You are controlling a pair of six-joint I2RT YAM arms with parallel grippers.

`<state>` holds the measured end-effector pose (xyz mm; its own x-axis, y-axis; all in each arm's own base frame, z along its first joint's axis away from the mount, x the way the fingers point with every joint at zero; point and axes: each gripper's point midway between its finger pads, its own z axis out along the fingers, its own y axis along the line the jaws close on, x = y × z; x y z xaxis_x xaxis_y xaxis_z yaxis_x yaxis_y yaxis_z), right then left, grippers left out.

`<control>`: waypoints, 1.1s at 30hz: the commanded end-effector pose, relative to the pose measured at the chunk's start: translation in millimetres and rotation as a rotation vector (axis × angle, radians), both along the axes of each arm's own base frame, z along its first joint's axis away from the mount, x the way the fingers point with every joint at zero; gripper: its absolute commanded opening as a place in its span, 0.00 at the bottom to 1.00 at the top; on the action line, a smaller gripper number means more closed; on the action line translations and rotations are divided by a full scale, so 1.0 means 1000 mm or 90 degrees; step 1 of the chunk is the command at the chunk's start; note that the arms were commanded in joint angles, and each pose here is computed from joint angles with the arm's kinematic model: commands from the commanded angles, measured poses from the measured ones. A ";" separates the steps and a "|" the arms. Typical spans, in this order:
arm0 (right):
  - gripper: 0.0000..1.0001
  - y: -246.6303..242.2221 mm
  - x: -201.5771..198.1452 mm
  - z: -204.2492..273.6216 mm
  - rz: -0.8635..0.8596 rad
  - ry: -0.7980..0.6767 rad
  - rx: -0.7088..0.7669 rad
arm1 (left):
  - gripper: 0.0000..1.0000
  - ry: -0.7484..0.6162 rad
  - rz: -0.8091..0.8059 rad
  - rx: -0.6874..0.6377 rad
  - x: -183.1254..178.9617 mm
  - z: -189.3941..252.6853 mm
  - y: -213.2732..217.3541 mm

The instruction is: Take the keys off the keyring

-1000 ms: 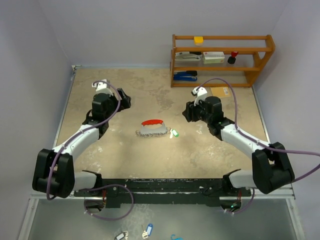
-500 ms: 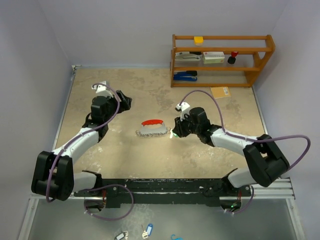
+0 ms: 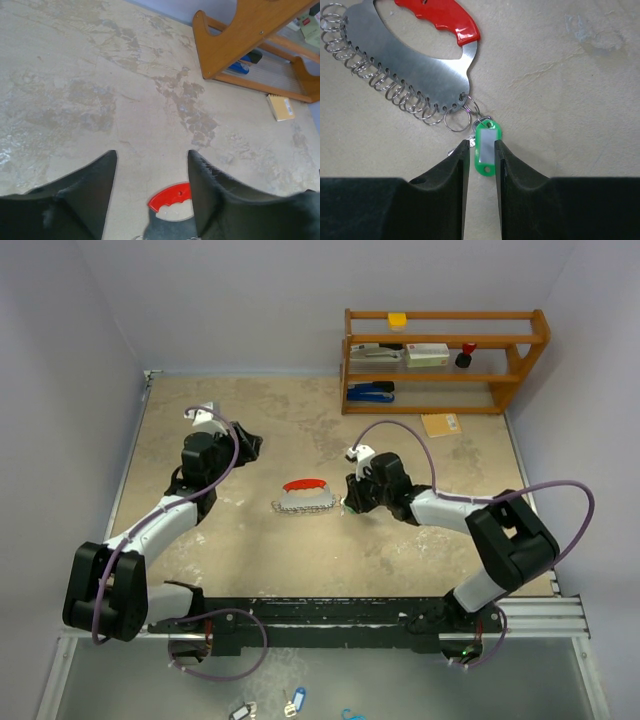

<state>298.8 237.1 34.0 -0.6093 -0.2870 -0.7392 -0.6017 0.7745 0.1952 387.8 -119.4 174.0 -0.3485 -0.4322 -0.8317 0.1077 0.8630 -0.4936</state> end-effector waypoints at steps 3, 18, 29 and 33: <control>0.31 0.016 0.024 0.032 -0.002 -0.062 0.033 | 0.32 -0.027 -0.005 -0.014 0.007 0.012 -0.003; 0.34 0.019 0.024 0.019 0.001 -0.049 0.021 | 0.13 -0.002 -0.038 -0.025 0.010 0.003 -0.014; 0.31 0.024 0.028 0.017 0.002 -0.054 0.025 | 0.08 -0.007 -0.040 -0.027 0.008 0.005 -0.015; 0.28 0.025 0.030 0.016 0.000 -0.056 0.028 | 0.06 -0.002 -0.042 -0.030 0.009 0.003 -0.016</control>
<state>311.3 249.6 30.9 -0.5916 -0.2882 -0.7530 -0.6097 0.7710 0.1839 387.0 -130.0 150.0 -0.4278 -0.4247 -0.7979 0.1159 0.8497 -0.5144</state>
